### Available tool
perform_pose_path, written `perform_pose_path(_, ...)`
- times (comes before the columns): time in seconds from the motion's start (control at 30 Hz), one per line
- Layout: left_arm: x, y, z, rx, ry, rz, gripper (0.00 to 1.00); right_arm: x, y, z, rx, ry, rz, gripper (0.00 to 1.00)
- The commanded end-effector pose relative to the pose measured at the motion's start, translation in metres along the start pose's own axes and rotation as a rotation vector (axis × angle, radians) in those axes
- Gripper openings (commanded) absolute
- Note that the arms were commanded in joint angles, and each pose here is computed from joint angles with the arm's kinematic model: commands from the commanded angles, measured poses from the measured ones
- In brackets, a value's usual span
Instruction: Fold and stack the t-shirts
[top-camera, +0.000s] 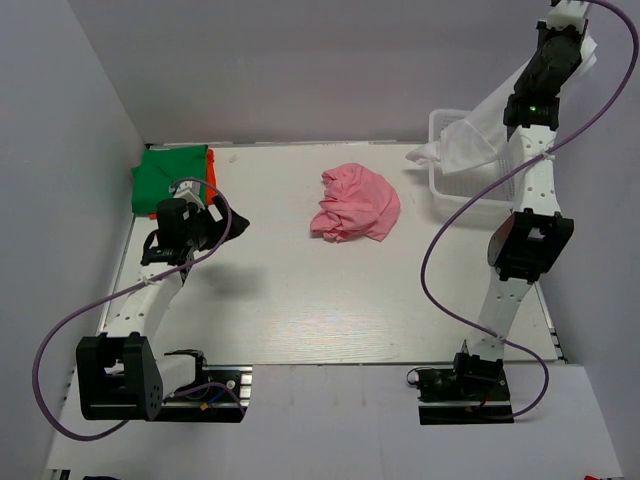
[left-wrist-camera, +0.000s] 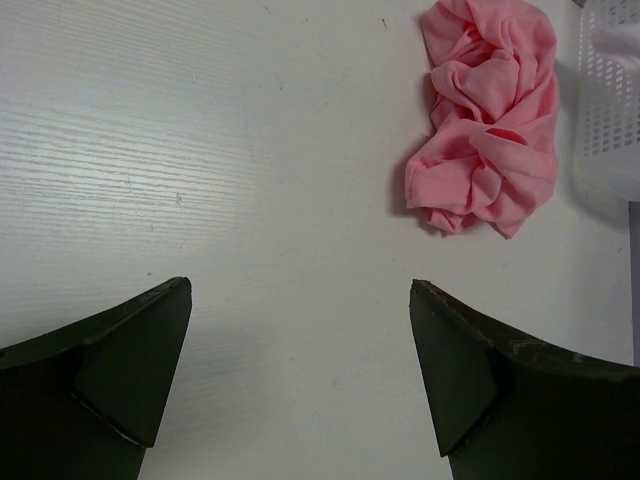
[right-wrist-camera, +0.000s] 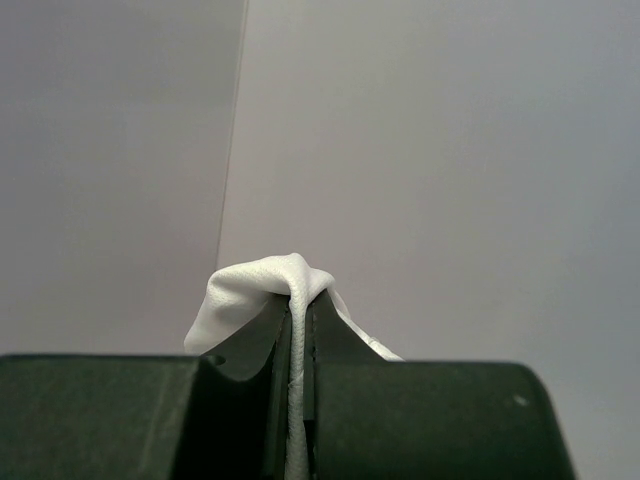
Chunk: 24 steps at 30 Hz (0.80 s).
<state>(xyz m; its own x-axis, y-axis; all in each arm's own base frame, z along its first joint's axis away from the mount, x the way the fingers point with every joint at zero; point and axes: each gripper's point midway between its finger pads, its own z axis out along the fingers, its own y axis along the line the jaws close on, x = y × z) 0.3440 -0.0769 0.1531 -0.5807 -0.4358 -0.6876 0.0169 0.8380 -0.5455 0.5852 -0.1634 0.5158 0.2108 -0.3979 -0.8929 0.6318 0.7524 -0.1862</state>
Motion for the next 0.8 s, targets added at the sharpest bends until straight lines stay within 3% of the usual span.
perform_pose_path(0.0,-0.008,-0.007,0.001,0.023,-0.017,0.022,1.00,-0.030,-0.028,0.003,0.046,-0.074,0.013,0.00)
perform_pose_path(0.27,-0.006,-0.003,0.007,0.013,0.003,0.014,1.00,0.021,-0.020,-0.004,0.023,0.032,-0.095,0.00)
perform_pose_path(0.47,-0.006,-0.003,0.007,0.013,0.003,0.014,1.00,0.085,0.038,-0.033,-0.205,0.147,-0.105,0.00)
perform_pose_path(0.57,-0.006,-0.003,0.007,0.013,0.003,0.014,1.00,0.099,0.050,-0.043,-0.243,0.187,-0.011,0.00)
perform_pose_path(0.77,-0.007,-0.002,0.005,0.003,-0.002,0.014,1.00,0.207,0.083,-0.090,-0.309,0.426,0.089,0.00)
